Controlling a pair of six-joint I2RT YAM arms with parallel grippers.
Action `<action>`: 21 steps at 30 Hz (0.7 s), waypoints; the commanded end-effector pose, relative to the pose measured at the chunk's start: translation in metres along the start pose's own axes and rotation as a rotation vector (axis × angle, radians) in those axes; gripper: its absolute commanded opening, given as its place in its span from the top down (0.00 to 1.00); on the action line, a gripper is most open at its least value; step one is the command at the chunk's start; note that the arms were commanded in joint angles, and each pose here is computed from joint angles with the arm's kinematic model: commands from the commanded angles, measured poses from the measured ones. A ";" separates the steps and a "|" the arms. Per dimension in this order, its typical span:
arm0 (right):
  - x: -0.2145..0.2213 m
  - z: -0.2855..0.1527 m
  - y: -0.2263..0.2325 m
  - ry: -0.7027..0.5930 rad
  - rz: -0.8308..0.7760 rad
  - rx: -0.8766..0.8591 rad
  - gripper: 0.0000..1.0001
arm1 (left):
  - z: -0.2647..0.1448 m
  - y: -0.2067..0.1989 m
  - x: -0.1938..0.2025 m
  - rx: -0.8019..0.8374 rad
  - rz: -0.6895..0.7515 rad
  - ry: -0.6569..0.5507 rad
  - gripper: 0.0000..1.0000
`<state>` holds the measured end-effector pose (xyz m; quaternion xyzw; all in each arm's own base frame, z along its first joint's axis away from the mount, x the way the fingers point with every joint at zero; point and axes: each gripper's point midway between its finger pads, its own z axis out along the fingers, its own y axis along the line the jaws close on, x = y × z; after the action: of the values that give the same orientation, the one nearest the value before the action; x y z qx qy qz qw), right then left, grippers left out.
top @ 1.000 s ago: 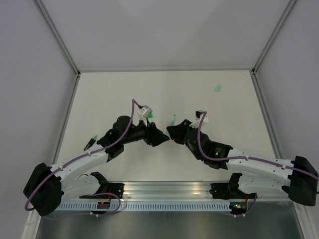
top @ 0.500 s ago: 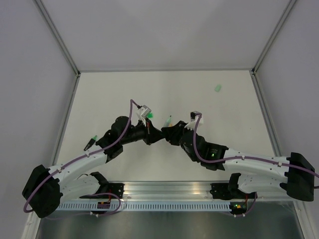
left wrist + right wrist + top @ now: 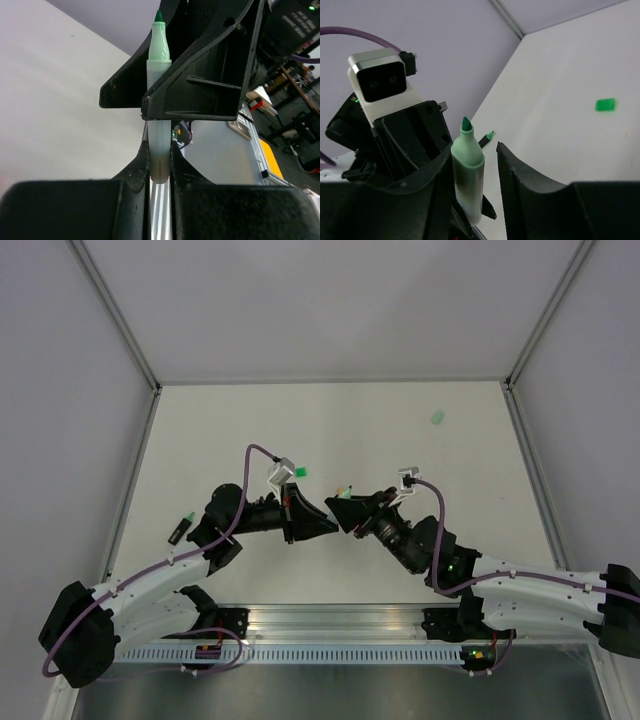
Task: Insert the pens into the pen caps
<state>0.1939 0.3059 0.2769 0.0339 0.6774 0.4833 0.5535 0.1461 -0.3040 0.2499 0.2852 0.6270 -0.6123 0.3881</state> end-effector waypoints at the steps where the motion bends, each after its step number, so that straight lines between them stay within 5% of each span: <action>1: -0.018 -0.012 0.021 -0.074 -0.027 -0.152 0.57 | -0.005 -0.044 -0.008 0.210 0.045 -0.006 0.98; 5: -0.023 -0.021 0.032 -0.084 -0.045 -0.230 0.64 | -0.006 -0.045 -0.008 0.218 0.046 -0.003 0.98; 8: -0.022 -0.027 0.042 -0.075 -0.051 -0.298 0.79 | -0.006 -0.047 -0.007 0.226 0.045 0.000 0.98; 9: -0.021 -0.027 0.046 -0.065 -0.054 -0.313 0.91 | -0.006 -0.047 -0.007 0.228 0.043 0.001 0.98; 12: -0.006 -0.023 0.050 0.007 -0.084 -0.323 1.00 | -0.007 -0.049 -0.007 0.240 0.044 0.005 0.83; 16: 0.010 -0.015 0.051 0.055 -0.097 -0.329 1.00 | -0.007 -0.052 -0.007 0.255 0.047 0.010 0.65; 21: 0.011 -0.011 0.054 0.047 -0.082 -0.340 1.00 | -0.008 -0.053 -0.006 0.260 0.055 0.014 0.65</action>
<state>0.1543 0.3302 0.2933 -0.0962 0.6137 0.5604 0.5478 0.1152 -0.3020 0.2649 0.3223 0.5797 -0.6641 0.3449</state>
